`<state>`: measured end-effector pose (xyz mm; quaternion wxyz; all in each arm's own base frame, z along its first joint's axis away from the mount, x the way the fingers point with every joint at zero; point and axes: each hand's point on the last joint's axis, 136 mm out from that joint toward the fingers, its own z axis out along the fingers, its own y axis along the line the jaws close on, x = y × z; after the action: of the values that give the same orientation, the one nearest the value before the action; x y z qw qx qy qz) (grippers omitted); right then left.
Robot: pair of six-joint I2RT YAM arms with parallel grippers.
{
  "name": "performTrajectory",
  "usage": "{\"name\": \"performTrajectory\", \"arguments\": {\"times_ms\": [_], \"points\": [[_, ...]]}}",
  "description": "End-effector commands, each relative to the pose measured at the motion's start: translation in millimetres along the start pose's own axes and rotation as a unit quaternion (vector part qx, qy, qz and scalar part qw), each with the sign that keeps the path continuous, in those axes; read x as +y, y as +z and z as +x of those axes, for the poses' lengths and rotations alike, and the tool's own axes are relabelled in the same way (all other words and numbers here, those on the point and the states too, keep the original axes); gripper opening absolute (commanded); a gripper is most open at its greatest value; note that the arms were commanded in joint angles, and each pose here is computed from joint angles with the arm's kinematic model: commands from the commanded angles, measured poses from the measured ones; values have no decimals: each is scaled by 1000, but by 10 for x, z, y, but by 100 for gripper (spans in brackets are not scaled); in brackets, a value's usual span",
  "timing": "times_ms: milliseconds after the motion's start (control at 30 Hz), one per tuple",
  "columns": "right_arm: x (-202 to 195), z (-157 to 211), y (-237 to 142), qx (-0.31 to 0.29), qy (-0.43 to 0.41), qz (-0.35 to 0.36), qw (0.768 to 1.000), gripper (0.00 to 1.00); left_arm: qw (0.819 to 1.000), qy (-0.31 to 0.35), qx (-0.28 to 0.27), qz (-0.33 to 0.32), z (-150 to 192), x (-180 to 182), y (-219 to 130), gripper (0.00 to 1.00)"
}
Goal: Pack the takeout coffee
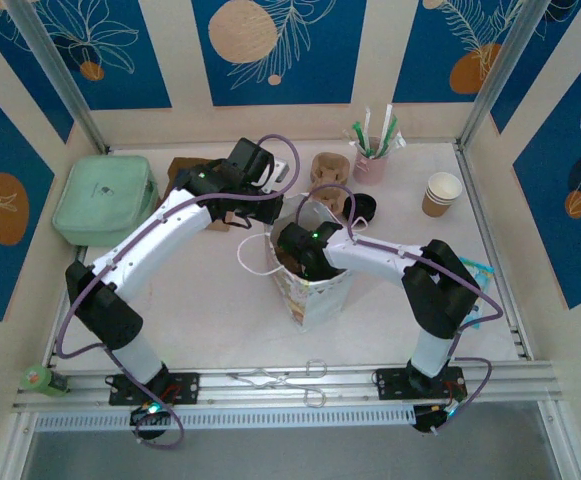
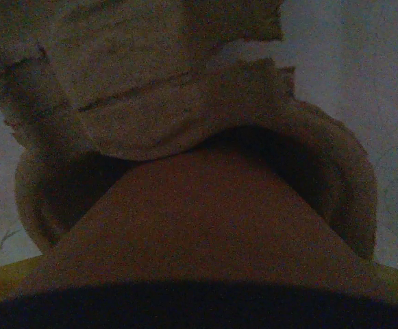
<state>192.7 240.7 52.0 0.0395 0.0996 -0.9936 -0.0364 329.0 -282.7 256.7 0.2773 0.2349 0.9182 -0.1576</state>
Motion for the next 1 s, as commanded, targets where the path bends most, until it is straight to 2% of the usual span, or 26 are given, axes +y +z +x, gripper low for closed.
{"name": "performTrajectory", "arguments": {"times_ms": [0, 267, 667, 900, 967], "points": [[-63, 36, 322, 25, 7, 5, 1000, 35, 1000, 1, -24, 10, -110, -74, -92, 12], [-108, 15, 398, 15, 9, 13, 1000, 35, 1000, 1, -22, 11, -103, -77, -69, 12], [-146, 75, 619, 32, 17, 21, 999, 39, 1000, 3, -14, 4, -69, -49, -25, 12], [-163, 78, 724, 33, 21, 26, 999, 45, 1000, 3, -14, 2, -69, -44, -34, 12], [-162, 79, 744, 33, 23, 26, 999, 53, 1000, 3, -13, 2, -62, -41, -32, 12]]}}
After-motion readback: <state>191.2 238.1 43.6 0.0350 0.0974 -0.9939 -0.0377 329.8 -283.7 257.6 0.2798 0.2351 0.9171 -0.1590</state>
